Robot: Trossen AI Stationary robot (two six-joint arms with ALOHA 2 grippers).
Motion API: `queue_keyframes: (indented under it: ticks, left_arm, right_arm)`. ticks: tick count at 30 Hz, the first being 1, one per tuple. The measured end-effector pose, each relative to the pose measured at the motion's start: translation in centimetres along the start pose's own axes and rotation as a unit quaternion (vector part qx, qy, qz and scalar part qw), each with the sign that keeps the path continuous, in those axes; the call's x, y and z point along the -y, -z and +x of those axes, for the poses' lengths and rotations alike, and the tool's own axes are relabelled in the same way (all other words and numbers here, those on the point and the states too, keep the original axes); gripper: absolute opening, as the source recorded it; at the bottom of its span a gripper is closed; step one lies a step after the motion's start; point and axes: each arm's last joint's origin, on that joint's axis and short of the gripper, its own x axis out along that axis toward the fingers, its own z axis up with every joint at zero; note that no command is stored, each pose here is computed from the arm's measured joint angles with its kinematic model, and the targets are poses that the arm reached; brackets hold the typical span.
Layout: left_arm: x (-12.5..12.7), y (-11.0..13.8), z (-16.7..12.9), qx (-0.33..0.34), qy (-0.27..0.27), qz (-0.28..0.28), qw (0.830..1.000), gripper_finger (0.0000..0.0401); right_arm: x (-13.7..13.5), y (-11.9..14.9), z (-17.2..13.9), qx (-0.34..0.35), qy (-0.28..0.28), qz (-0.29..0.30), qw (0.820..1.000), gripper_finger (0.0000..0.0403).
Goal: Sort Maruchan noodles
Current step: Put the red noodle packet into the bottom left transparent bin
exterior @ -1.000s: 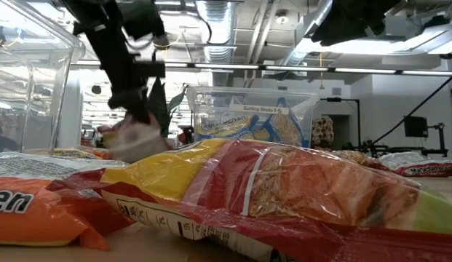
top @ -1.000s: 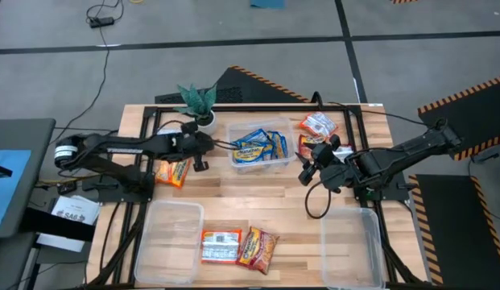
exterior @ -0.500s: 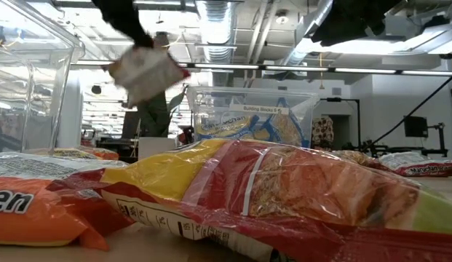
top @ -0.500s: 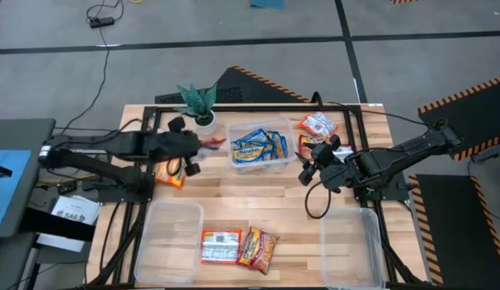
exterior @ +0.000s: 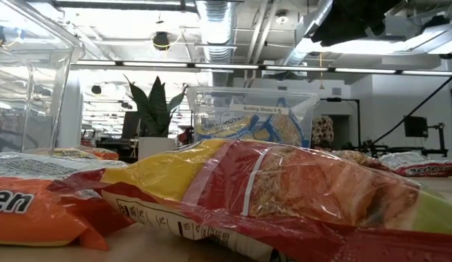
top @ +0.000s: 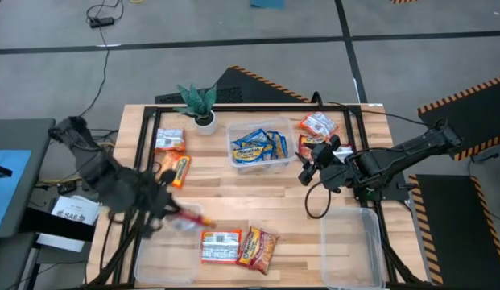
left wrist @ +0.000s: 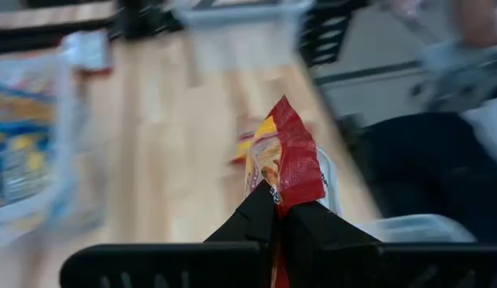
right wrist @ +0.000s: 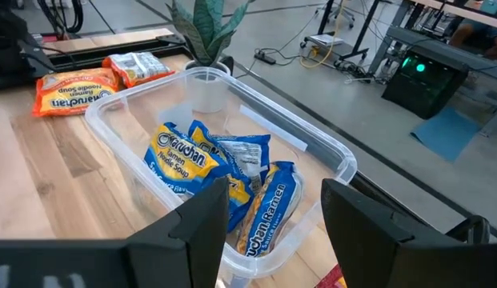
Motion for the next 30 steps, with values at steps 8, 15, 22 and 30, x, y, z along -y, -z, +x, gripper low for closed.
queue_keyframes:
  ticks: [8,15,22,30]
  left_arm:
    - [4.3,1.4,-1.6,-0.002,0.065,-0.044,0.997,0.0000]
    - [6.7,2.8,1.2,-0.058,0.043,-0.073,0.995,0.0000]
    - [6.9,4.5,3.0,-0.127,-0.020,-0.153,0.980,0.0005]
    - [5.0,5.3,3.3,-0.194,-0.081,-0.206,0.956,0.0060]
  right_arm:
    - [0.0,0.0,0.0,0.000,0.000,0.005,1.000,0.0221]
    - [0.0,0.0,0.0,0.000,-0.001,0.006,1.000,0.0221]
    - [0.0,0.0,0.0,0.000,-0.001,0.006,1.000,0.0221]
    - [0.0,0.0,0.0,0.000,-0.001,0.008,1.000,0.0221]
